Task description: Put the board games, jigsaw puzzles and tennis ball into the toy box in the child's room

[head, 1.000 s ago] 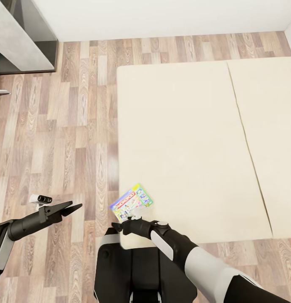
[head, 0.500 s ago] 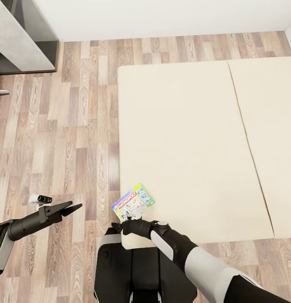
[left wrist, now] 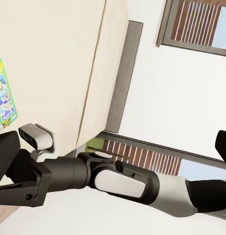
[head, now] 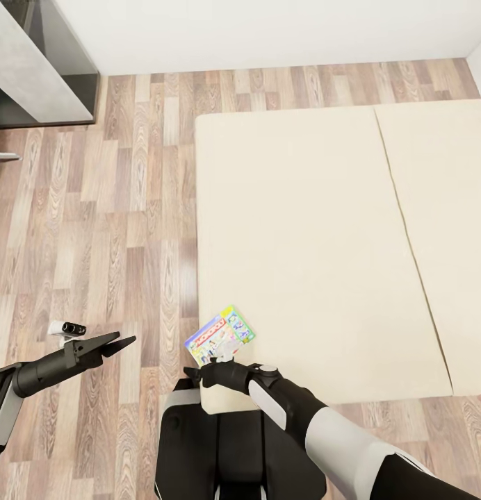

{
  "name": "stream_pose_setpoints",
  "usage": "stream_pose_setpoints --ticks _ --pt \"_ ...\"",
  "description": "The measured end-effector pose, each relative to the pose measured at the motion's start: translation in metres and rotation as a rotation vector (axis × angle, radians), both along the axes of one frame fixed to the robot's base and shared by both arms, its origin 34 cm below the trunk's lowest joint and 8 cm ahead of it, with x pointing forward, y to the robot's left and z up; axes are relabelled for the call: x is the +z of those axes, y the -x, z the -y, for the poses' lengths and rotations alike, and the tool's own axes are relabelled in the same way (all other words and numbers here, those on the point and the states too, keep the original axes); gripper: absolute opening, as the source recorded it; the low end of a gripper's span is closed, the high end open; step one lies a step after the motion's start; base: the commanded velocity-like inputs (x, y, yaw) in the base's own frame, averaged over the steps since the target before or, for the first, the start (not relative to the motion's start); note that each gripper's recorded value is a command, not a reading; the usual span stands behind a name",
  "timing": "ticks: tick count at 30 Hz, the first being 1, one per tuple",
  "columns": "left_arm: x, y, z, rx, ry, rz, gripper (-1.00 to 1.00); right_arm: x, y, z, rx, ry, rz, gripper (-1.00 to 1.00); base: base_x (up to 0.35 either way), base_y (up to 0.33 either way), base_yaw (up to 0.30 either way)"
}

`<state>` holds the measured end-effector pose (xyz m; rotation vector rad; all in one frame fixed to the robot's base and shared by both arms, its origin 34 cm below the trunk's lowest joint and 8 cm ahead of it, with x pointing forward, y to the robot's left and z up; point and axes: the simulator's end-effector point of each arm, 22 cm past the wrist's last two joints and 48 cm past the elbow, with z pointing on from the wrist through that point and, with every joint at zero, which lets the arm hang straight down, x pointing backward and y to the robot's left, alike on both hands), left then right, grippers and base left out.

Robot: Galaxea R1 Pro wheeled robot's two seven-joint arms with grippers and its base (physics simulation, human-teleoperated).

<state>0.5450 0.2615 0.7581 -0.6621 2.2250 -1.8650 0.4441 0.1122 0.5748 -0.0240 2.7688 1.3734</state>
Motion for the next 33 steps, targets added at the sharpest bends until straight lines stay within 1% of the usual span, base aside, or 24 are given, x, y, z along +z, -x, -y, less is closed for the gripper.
stream_pose_setpoints --ticks 33 --pt "0.023 -0.012 0.000 -0.001 -0.002 0.051 1.00 0.018 -0.022 0.000 0.002 0.003 0.051 1.00 0.000 0.000 0.000"
